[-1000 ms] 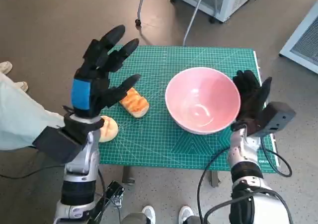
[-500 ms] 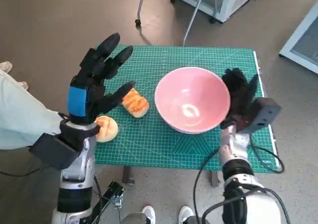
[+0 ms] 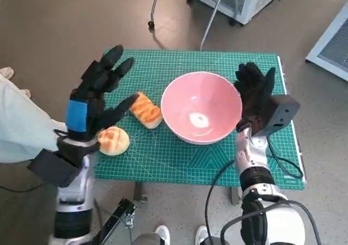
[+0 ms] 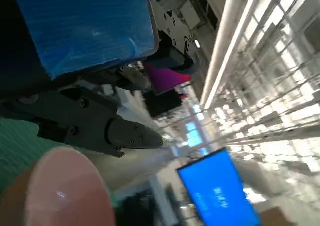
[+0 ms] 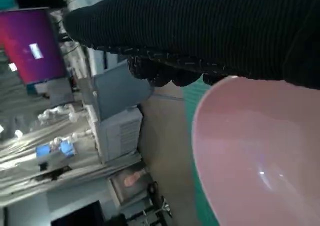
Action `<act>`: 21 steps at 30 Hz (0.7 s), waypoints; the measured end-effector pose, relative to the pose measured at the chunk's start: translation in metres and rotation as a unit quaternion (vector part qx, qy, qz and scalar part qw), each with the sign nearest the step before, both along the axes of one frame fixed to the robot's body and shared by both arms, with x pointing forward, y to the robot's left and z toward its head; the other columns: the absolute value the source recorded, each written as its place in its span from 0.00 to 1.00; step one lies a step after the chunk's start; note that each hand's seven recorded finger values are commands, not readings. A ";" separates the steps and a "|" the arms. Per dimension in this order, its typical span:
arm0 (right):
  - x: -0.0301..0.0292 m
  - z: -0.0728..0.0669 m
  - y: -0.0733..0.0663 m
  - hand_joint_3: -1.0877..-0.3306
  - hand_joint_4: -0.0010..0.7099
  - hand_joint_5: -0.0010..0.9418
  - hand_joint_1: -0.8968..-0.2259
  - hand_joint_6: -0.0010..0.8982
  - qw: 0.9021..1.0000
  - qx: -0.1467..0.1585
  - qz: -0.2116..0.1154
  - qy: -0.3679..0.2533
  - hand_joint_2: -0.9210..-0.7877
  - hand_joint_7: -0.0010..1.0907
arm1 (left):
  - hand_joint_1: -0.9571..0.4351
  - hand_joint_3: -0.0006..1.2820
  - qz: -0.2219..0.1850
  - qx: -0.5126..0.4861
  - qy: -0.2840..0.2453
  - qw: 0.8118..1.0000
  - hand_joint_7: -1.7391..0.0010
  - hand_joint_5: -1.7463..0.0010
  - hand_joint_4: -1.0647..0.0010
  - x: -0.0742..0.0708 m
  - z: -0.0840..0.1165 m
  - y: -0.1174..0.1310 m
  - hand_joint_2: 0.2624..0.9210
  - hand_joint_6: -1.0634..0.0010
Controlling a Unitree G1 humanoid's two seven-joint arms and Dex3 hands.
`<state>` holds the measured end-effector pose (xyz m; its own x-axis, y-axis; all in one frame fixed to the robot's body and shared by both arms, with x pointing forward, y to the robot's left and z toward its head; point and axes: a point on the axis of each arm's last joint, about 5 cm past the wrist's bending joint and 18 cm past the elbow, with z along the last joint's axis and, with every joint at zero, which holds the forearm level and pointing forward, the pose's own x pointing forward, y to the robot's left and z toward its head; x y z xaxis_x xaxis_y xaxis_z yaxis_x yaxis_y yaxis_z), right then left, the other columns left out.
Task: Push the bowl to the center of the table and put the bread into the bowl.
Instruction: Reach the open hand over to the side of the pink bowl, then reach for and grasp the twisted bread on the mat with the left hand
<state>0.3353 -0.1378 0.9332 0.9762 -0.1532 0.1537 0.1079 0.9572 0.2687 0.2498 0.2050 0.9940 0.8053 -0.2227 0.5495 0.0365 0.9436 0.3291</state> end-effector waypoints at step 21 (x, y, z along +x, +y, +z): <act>0.0014 0.080 -0.021 0.43 0.44 0.00 0.32 0.02 0.912 -0.140 0.159 -0.351 0.00 0.79 | 0.48 0.00 0.002 0.331 0.072 0.941 0.95 1.00 0.67 0.021 0.037 0.041 0.94 0.50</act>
